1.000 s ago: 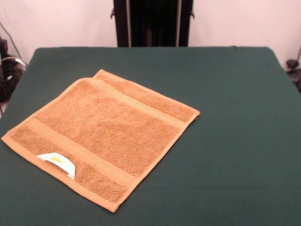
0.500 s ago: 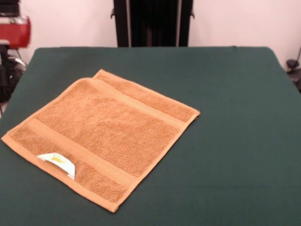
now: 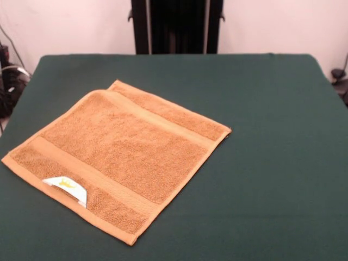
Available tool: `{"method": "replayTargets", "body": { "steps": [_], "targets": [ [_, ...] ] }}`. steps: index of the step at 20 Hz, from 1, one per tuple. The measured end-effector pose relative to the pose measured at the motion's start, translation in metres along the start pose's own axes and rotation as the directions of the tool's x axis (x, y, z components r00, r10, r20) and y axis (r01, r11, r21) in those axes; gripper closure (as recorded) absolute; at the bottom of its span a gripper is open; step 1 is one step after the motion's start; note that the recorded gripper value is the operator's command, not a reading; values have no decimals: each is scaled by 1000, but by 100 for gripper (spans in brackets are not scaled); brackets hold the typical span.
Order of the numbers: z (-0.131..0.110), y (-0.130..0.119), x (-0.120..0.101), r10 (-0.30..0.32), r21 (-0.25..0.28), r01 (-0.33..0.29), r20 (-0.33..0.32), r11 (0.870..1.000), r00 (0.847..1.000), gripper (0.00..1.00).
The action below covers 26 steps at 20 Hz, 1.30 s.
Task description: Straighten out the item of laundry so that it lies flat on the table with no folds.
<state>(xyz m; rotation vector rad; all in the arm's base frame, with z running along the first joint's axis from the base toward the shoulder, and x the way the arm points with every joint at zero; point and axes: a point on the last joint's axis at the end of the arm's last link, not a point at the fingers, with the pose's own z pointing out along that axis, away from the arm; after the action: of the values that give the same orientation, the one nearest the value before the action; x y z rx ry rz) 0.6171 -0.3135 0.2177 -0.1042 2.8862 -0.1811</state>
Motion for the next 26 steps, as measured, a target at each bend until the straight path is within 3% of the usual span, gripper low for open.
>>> {"method": "replayTargets", "body": {
  "steps": [4,8,15,21,26],
  "targets": [
    [-59,-49,11,68,65,-67,-14,996,998,100],
    [-77,-62,12,71,108,-71,6,992,997,100],
    [-44,-38,-4,-16,128,8,59,992,998,100],
    [11,13,-22,-139,124,125,116,984,983,100],
    [27,28,-20,-156,95,147,103,985,982,100]
  ]
}}
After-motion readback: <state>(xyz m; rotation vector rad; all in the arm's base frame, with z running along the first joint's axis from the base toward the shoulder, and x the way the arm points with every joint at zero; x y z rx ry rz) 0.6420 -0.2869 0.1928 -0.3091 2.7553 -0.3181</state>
